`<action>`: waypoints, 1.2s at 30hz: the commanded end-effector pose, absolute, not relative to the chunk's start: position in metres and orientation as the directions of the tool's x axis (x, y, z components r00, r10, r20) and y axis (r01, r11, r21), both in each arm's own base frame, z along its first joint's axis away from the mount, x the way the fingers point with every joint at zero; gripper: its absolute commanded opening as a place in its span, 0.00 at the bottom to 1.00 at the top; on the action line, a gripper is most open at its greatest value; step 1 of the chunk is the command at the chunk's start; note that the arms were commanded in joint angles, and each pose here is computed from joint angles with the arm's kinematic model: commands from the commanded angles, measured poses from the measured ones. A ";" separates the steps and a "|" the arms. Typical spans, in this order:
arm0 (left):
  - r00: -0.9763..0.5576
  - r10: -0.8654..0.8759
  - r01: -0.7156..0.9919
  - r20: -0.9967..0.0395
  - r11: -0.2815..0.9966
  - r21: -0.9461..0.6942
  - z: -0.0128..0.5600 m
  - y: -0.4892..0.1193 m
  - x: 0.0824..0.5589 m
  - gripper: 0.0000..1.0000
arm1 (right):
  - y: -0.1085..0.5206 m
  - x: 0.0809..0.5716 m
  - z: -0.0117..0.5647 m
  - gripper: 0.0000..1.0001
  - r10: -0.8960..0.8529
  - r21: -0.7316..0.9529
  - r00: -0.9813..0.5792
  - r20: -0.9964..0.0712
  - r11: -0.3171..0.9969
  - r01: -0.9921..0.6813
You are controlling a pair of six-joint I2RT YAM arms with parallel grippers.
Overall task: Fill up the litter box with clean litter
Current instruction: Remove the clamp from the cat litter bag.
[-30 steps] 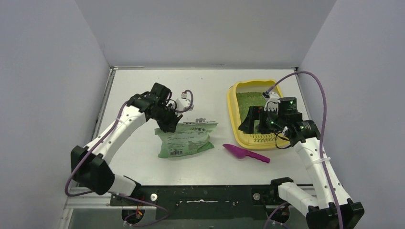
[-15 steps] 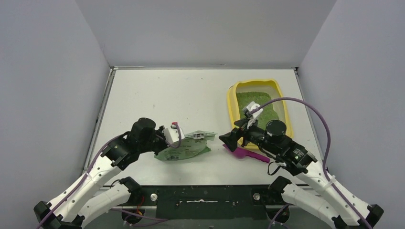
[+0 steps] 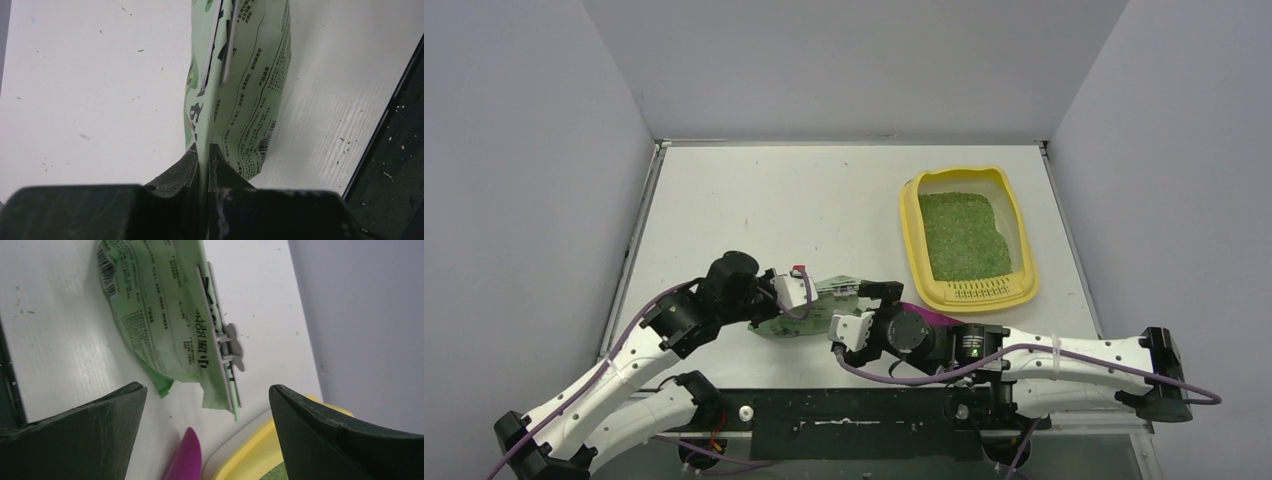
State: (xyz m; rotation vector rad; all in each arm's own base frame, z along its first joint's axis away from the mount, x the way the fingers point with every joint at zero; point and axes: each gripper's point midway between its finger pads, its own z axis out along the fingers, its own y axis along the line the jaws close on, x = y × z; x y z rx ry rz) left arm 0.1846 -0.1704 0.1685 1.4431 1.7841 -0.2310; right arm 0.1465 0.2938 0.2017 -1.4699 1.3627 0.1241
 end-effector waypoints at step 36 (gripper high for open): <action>0.056 0.649 0.862 -0.759 0.352 0.365 0.210 -0.189 0.191 0.00 | 0.327 0.195 0.233 0.52 -0.387 -0.322 0.264 -0.884 0.094 -0.942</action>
